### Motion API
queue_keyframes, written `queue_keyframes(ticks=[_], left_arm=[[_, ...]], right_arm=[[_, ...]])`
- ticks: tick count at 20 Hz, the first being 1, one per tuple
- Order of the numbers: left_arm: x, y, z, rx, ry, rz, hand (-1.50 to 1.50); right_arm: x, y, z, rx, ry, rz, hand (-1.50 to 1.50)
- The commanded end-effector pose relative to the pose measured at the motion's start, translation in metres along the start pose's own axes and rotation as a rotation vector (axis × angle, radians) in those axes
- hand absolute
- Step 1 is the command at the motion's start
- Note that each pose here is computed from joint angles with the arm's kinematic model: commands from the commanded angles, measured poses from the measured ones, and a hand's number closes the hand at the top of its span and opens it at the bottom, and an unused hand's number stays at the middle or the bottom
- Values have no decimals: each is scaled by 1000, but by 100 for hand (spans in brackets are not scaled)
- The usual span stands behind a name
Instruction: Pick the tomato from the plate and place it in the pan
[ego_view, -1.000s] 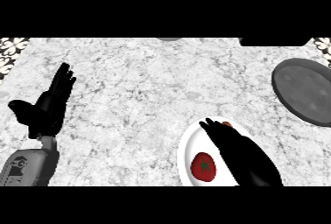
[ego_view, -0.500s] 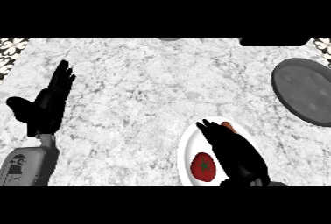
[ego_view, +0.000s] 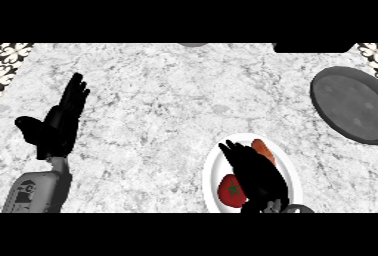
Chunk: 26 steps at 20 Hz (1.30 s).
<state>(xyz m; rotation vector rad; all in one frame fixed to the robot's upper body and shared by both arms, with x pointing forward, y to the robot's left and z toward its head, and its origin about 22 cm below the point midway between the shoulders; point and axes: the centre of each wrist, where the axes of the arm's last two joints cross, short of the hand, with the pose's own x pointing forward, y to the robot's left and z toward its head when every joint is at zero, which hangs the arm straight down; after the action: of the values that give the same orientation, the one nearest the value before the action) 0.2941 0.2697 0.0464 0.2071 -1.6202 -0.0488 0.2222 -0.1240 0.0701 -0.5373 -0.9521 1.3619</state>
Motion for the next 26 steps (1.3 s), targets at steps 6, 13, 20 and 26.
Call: queue_keyframes(ticks=[6, 13, 20, 26], left_arm=[[15, 10, 4, -4, 6, 15, 0], [-20, 14, -5, -6, 4, 2, 0], [-3, -3, 7, -5, -5, 6, 0], [-1, 8, -2, -25, 2, 7, 0]], right_arm=[[-8, -19, -17, 70, 13, -1, -150], [10, 13, -20, 63, -134, 68, 150], [-11, 31, -22, 25, -125, 76, 150], [7, -12, -56, -201, 216, -139, 150]])
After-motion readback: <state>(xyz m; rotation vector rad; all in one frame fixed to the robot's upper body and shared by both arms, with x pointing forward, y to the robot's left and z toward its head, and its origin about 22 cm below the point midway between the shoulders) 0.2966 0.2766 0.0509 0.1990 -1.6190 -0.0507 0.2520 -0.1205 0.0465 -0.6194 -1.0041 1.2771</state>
